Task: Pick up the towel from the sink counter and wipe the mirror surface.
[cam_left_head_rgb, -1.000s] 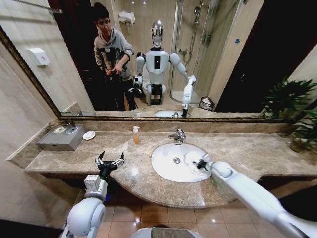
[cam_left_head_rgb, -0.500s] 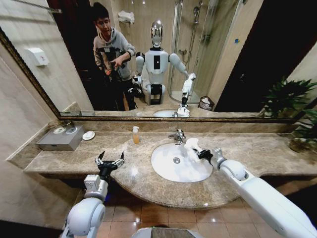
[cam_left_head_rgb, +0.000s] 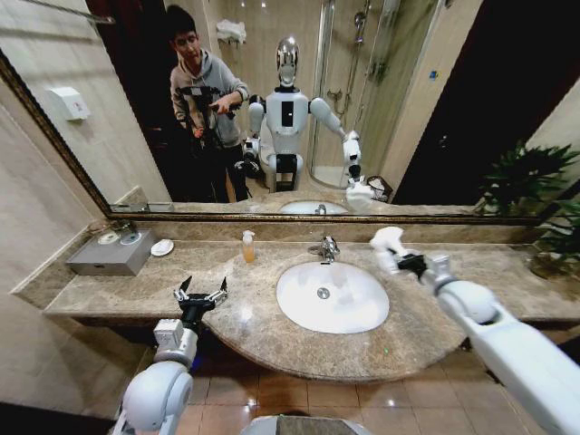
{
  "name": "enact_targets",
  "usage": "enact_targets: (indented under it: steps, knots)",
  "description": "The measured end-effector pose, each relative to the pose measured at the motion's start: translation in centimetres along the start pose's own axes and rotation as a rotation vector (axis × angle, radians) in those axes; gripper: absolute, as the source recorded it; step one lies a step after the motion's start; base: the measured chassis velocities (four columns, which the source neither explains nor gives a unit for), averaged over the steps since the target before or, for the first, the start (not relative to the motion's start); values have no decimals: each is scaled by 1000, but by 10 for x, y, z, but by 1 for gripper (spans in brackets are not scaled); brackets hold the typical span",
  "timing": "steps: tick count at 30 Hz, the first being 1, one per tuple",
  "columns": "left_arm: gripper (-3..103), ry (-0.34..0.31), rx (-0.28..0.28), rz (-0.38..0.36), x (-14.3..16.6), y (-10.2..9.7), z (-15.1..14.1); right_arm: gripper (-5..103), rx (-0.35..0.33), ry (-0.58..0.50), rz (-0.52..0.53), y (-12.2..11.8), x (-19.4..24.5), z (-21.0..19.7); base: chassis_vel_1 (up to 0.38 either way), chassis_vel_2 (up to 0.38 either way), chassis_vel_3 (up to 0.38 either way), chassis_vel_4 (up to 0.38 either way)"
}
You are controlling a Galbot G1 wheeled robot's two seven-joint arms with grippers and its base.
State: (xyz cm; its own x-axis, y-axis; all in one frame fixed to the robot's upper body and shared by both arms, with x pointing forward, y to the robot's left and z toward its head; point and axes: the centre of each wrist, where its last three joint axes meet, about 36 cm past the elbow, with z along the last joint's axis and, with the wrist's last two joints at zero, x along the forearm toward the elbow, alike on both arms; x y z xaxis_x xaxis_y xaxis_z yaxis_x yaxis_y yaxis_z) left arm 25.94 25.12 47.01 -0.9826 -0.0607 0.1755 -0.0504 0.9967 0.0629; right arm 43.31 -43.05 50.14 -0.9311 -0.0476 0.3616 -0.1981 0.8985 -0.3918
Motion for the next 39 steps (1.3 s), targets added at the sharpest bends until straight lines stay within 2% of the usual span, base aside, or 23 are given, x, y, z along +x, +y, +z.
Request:
enact_targets:
  steps: [1, 5, 9, 11, 14, 18, 19, 23, 24, 28, 31, 39]
  knots:
    - [100, 0, 0, 0, 0, 0, 0, 13, 29, 37, -4, -9, 7, 6, 0, 0, 0, 0]
    - [100, 0, 0, 0, 0, 0, 0, 13, 68, 96, 3, -14, 10, 22, 0, 0, 0, 0]
    - [100, 0, 0, 0, 0, 0, 0, 13, 71, 135, 32, -13, 1, 44, 0, 0, 0, 0]
    - [100, 0, 0, 0, 0, 0, 0, 13, 47, 169, 65, -11, -13, 67, 0, 0, 0, 0]
    - [100, 0, 0, 0, 0, 0, 0, 13, 36, 186, 74, -12, -20, 78, 0, 0, 0, 0]
    - [100, 0, 0, 0, 0, 0, 0, 13, -24, 226, 88, -8, -29, 95, 0, 0, 0, 0]
    - [100, 0, 0, 0, 0, 0, 0, 13, -51, 241, 87, -3, -31, 101, 0, 0, 0, 0]
    - [100, 0, 0, 0, 0, 0, 0, 13, -79, 254, 77, 5, -33, 106, 0, 0, 0, 0]
    - [100, 0, 0, 0, 0, 0, 0, 13, -108, 260, 72, 13, -37, 108, 0, 0, 0, 0]
    - [100, 0, 0, 0, 0, 0, 0, 13, -144, 261, 73, 27, -46, 112, 0, 0, 0, 0]
    - [100, 0, 0, 0, 0, 0, 0, 10, -158, 253, 88, 28, -47, 114, 0, 0, 0, 0]
    - [100, 0, 0, 0, 0, 0, 0, 10, -203, 234, 113, 19, -30, 115, 0, 0, 0, 0]
